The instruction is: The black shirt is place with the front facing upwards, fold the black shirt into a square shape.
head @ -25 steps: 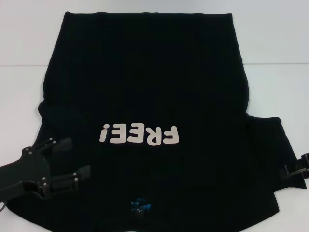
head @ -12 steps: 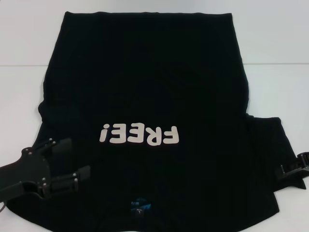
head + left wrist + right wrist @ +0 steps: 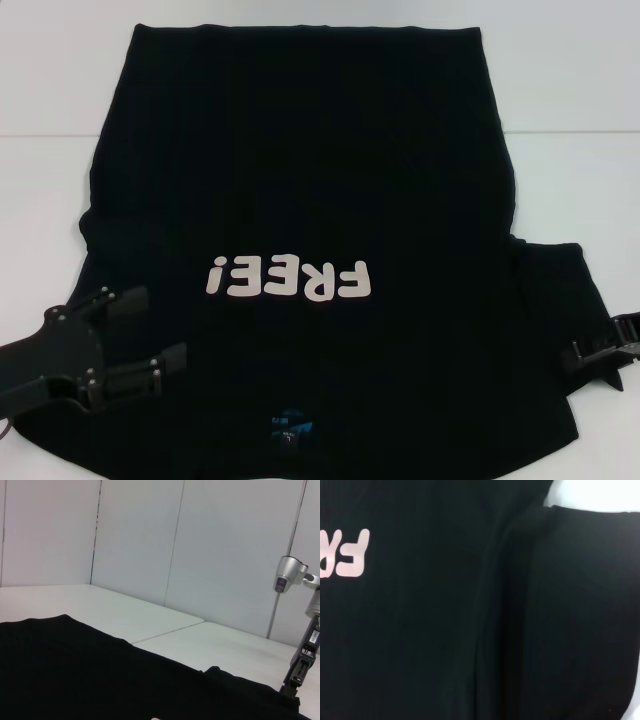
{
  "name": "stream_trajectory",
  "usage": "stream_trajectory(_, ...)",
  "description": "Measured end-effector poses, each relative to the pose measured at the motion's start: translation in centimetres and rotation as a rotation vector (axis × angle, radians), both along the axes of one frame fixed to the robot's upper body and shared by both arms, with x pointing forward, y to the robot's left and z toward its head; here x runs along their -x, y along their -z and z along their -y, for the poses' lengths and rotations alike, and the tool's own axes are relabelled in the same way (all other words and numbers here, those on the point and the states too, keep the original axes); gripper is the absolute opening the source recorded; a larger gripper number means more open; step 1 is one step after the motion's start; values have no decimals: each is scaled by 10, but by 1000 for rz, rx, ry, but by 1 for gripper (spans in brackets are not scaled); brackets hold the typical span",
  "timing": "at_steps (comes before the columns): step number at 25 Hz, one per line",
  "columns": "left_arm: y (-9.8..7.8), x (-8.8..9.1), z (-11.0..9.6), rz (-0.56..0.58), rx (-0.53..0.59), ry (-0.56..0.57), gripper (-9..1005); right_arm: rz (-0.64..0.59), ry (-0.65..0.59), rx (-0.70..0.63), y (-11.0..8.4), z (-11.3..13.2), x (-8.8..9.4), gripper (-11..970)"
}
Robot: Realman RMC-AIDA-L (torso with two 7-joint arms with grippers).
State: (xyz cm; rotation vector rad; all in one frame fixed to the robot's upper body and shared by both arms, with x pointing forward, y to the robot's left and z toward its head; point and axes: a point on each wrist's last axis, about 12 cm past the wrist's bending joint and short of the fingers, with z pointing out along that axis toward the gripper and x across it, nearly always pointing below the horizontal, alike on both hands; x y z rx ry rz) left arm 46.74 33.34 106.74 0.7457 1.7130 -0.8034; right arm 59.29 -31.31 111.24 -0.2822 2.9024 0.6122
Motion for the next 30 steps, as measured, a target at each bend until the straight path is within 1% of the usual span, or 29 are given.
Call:
stream_trajectory(12, 0, 0, -1, 1, -1, -2, 934, 6, -26, -16, -3, -13, -6, 802)
stream_trajectory(21, -1, 0, -3, 5, 0, -14, 934, 0, -11, -14, -5, -13, -8, 798)
stream_trajectory(27, -1, 0, -3, 5, -1, -13, 934, -10, -8, -13, -6, -12, -7, 639)
stream_trajectory(30, -1, 0, -3, 5, -1, -13, 934, -18, -5, 2, -6, -11, -8, 640)
